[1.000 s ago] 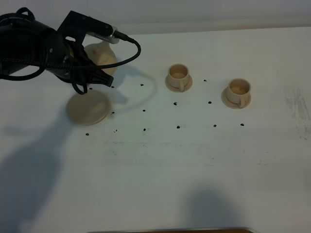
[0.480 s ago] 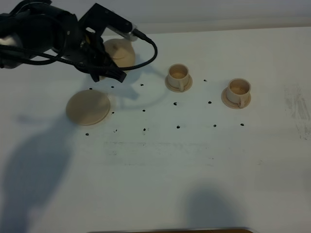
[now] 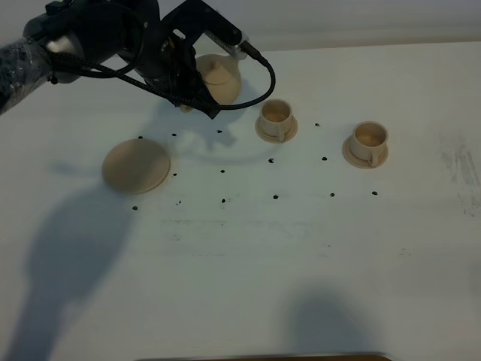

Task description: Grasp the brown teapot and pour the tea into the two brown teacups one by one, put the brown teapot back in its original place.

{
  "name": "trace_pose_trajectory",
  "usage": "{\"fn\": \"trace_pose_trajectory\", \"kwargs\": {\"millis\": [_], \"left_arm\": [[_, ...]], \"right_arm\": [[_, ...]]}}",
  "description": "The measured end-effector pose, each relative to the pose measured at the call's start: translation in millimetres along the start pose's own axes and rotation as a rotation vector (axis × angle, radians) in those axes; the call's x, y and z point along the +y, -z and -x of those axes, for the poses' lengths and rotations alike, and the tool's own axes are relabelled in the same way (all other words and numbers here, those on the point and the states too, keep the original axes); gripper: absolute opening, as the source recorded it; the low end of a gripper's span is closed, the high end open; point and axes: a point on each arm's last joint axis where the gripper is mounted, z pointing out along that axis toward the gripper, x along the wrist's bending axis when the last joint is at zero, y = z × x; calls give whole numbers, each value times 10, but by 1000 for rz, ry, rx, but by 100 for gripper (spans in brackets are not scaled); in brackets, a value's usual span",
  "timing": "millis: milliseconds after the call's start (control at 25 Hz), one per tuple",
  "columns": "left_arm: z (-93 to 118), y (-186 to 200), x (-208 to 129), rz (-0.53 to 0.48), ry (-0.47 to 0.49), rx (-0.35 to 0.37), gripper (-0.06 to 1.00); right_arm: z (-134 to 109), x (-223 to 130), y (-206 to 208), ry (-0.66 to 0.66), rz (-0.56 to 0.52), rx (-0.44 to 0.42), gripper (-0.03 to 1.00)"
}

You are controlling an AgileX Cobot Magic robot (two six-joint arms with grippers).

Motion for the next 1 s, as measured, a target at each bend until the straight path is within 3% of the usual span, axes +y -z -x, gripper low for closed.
{"fn": "trace_pose_trajectory", "kwargs": {"millis": [160, 360, 1000], "left_arm": [[60, -6, 17, -5, -93, -28, 16], [77, -5, 13, -9, -131, -44, 16], [28, -178, -38, -41, -388, 15, 16]], "right_arm": [[0, 0, 0, 0, 0, 0, 24], [0, 0, 0, 0, 0, 0, 24], [0, 0, 0, 0, 0, 0, 24]]}}
